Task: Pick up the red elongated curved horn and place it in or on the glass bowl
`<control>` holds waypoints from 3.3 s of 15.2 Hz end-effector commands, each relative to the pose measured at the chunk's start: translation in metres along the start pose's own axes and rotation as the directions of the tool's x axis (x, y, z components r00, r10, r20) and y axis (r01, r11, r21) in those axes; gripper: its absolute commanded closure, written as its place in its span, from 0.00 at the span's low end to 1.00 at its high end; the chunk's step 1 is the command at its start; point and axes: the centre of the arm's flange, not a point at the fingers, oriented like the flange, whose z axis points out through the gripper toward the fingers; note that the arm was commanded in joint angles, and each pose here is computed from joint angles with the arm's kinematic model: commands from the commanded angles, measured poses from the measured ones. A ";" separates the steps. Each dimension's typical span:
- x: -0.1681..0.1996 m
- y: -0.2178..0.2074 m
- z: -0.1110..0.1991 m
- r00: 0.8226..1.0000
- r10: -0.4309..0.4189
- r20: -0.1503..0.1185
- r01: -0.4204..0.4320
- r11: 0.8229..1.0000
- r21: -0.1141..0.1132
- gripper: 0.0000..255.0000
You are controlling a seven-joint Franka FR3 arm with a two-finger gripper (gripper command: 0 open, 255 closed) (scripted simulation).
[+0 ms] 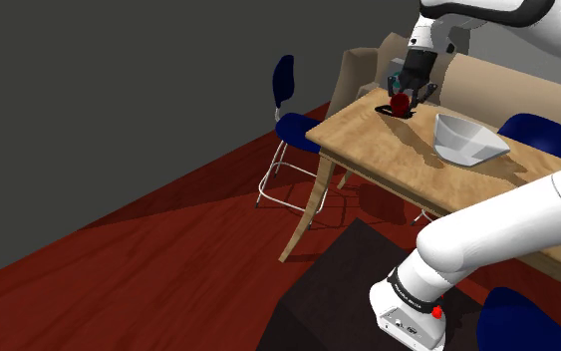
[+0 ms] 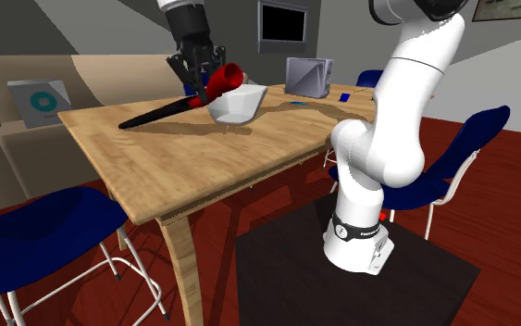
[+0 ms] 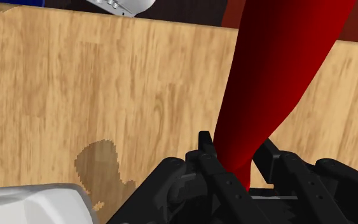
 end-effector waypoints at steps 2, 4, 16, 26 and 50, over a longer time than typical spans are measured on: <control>-0.003 0.001 -0.015 1.000 0.000 0.000 0.000 1.000 0.000 1.00; -0.005 0.003 -0.025 1.000 0.000 0.000 0.000 1.000 0.000 1.00; 0.021 0.050 -0.063 1.000 0.000 0.000 0.000 1.000 0.000 1.00; 0.102 0.154 -0.059 1.000 0.000 0.000 0.000 1.000 0.000 1.00; 0.196 0.253 0.005 1.000 0.000 0.000 0.000 1.000 0.000 1.00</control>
